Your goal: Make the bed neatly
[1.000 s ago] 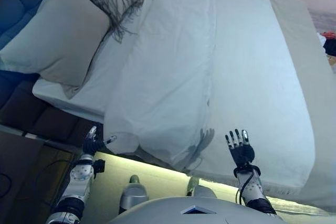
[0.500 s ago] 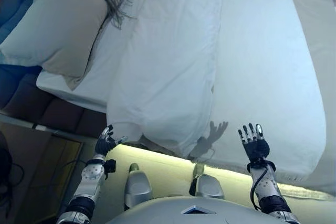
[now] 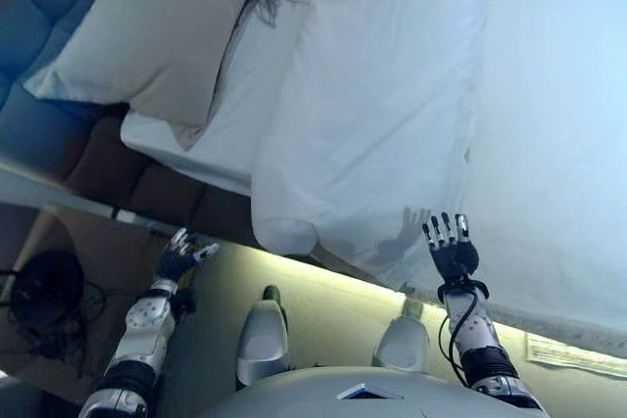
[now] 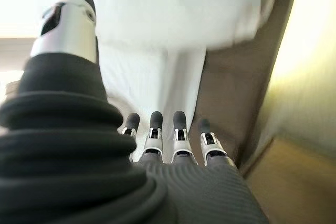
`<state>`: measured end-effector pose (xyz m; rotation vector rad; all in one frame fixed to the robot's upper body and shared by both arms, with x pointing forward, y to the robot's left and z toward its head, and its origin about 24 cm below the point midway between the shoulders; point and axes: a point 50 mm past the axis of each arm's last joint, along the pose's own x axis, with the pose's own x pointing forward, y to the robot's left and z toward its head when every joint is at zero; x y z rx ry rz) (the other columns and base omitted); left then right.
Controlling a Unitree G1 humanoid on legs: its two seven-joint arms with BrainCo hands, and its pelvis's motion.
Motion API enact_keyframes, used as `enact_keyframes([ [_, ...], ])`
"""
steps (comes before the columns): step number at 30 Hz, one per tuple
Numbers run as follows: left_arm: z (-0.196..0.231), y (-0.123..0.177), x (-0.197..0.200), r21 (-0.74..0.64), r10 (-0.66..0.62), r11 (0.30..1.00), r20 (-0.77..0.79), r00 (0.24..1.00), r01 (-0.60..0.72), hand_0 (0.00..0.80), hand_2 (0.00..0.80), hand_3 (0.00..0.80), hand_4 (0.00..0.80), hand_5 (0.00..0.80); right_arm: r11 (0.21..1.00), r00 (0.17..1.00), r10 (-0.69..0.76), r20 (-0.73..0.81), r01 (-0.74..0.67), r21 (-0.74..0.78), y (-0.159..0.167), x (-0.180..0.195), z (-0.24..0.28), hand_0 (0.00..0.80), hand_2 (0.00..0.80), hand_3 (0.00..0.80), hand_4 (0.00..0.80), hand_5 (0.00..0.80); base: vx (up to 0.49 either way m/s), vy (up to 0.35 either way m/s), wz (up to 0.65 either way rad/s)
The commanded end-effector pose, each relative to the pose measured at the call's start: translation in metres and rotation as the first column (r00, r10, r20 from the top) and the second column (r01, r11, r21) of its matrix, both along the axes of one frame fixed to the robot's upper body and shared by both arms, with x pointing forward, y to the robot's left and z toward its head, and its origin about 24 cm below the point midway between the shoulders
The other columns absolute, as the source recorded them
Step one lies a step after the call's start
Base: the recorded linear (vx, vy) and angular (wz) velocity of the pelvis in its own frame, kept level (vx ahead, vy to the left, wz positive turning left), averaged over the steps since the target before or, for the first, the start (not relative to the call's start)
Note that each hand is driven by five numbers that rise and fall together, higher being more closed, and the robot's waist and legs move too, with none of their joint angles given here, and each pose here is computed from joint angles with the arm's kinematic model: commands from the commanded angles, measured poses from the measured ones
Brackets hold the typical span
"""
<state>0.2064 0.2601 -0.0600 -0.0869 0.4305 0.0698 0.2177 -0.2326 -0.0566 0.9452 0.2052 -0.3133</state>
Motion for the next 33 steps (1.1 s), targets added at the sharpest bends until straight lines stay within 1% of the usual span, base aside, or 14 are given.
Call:
enact_keyframes([
  [1, 0.001, -0.03, 0.021, -0.302, 0.006, 0.953, 0.063, 0.998, 0.013, 0.0, 0.0, 0.0, 0.0, 0.0, 0.994, 0.98, -0.037, 0.198, 0.057, -0.098, -0.031, 0.012, 0.037, 0.0, 0.0, 0.0, 0.0, 0.0, -0.222, -0.056, -0.07],
  [2, 0.0, -0.036, 0.025, -0.359, 0.017, 0.933, 0.062, 0.998, 0.007, 0.0, 0.0, 0.0, 0.0, 0.0, 0.993, 0.974, -0.043, 0.223, 0.067, -0.101, -0.033, 0.015, 0.042, 0.0, 0.0, 0.0, 0.0, 0.0, -0.242, -0.044, -0.04],
  [4, -0.002, -0.05, 0.034, -0.503, 0.045, 0.864, 0.055, 0.997, -0.012, 0.0, 0.0, 0.0, 0.0, 0.0, 0.99, 0.959, -0.06, 0.276, 0.092, -0.104, -0.035, 0.024, 0.054, 0.0, 0.0, 0.0, 0.0, 0.0, -0.243, -0.02, 0.03],
  [6, -0.002, -0.066, 0.039, -0.647, 0.041, 0.762, 0.063, 0.997, 0.009, 0.0, 0.0, 0.0, 0.0, 0.0, 0.988, 0.942, -0.065, 0.329, 0.107, -0.112, -0.039, 0.034, 0.066, 0.0, 0.0, 0.0, 0.0, 0.0, -0.241, 0.001, -0.03],
  [7, -0.004, -0.074, 0.04, -0.718, 0.041, 0.696, 0.059, 0.997, 0.014, 0.0, 0.0, 0.0, 0.0, 0.0, 0.987, 0.933, -0.064, 0.354, 0.111, -0.116, -0.04, 0.039, 0.073, 0.0, 0.0, 0.0, 0.0, 0.0, -0.189, -0.011, -0.15],
  [10, -0.005, -0.087, 0.041, -0.812, 0.041, 0.583, 0.044, 0.998, 0.012, 0.0, 0.0, 0.0, 0.0, 0.0, 0.984, 0.915, -0.072, 0.397, 0.131, -0.121, -0.039, 0.048, 0.085, 0.0, 0.0, 0.0, 0.0, 0.0, -0.149, -0.056, -0.17],
  [15, -0.004, -0.095, 0.041, -0.918, 0.062, 0.395, 0.057, 0.996, 0.028, 0.0, 0.0, 0.0, 0.0, 0.0, 0.979, 0.892, -0.101, 0.441, 0.168, -0.116, -0.045, 0.053, 0.097, 0.0, 0.0, 0.0, 0.0, 0.0, -0.106, -0.104, -0.07],
  [18, -0.005, -0.093, 0.04, -0.926, 0.067, 0.378, 0.043, 0.997, 0.015, 0.0, 0.0, 0.0, 0.0, 0.0, 0.975, 0.878, -0.124, 0.461, 0.194, -0.108, -0.049, 0.052, 0.098, 0.0, 0.0, 0.0, 0.0, 0.0, -0.057, -0.099, 0.06],
  [21, -0.007, -0.091, 0.04, -0.912, 0.059, 0.41, 0.028, 0.998, 0.001, 0.0, 0.0, 0.0, 0.0, 0.0, 0.972, 0.866, -0.141, 0.48, 0.214, -0.101, -0.051, 0.053, 0.101, 0.0, 0.0, 0.0, 0.0, 0.0, -0.043, -0.032, 0.06],
  [22, -0.009, -0.092, 0.039, -0.894, 0.045, 0.448, 0.03, 0.999, 0.007, 0.0, 0.0, 0.0, 0.0, 0.0, 0.969, 0.85, -0.154, 0.503, 0.229, -0.089, -0.053, 0.053, 0.105, 0.0, 0.0, 0.0, 0.0, 0.0, -0.034, 0.009, 0.05],
  [24, -0.009, -0.089, 0.041, -0.882, 0.059, 0.471, 0.027, 0.998, -0.004, 0.0, 0.0, 0.0, 0.0, 0.0, 0.968, 0.838, -0.147, 0.526, 0.231, -0.096, -0.053, 0.055, 0.111, 0.0, 0.0, 0.0, 0.0, 0.0, 0.047, 0.029, 0.07],
  [28, 0.007, -0.07, 0.063, -0.844, 0.116, 0.536, 0.067, 0.991, -0.006, 0.0, 0.0, 0.0, 0.0, 0.0, 0.968, 0.818, -0.124, 0.562, 0.224, -0.113, -0.05, 0.06, 0.124, 0.0, 0.0, 0.0, 0.0, 0.0, 0.01, 0.059, -0.04],
  [30, 0.023, -0.063, 0.08, -0.839, 0.152, 0.543, 0.123, 0.981, 0.021, 0.0, 0.0, 0.0, 0.0, 0.0, 0.97, 0.8, -0.114, 0.589, 0.219, -0.109, -0.05, 0.06, 0.129, 0.0, 0.0, 0.0, 0.0, 0.0, 0.008, 0.102, -0.1],
  [33, 0.036, -0.062, 0.092, -0.844, 0.181, 0.533, 0.185, 0.966, 0.062, 0.0, 0.0, 0.0, 0.0, 0.0, 0.966, 0.771, -0.111, 0.627, 0.232, -0.115, -0.053, 0.063, 0.14, 0.0, 0.0, 0.0, 0.0, 0.0, -0.003, 0.094, -0.11],
])
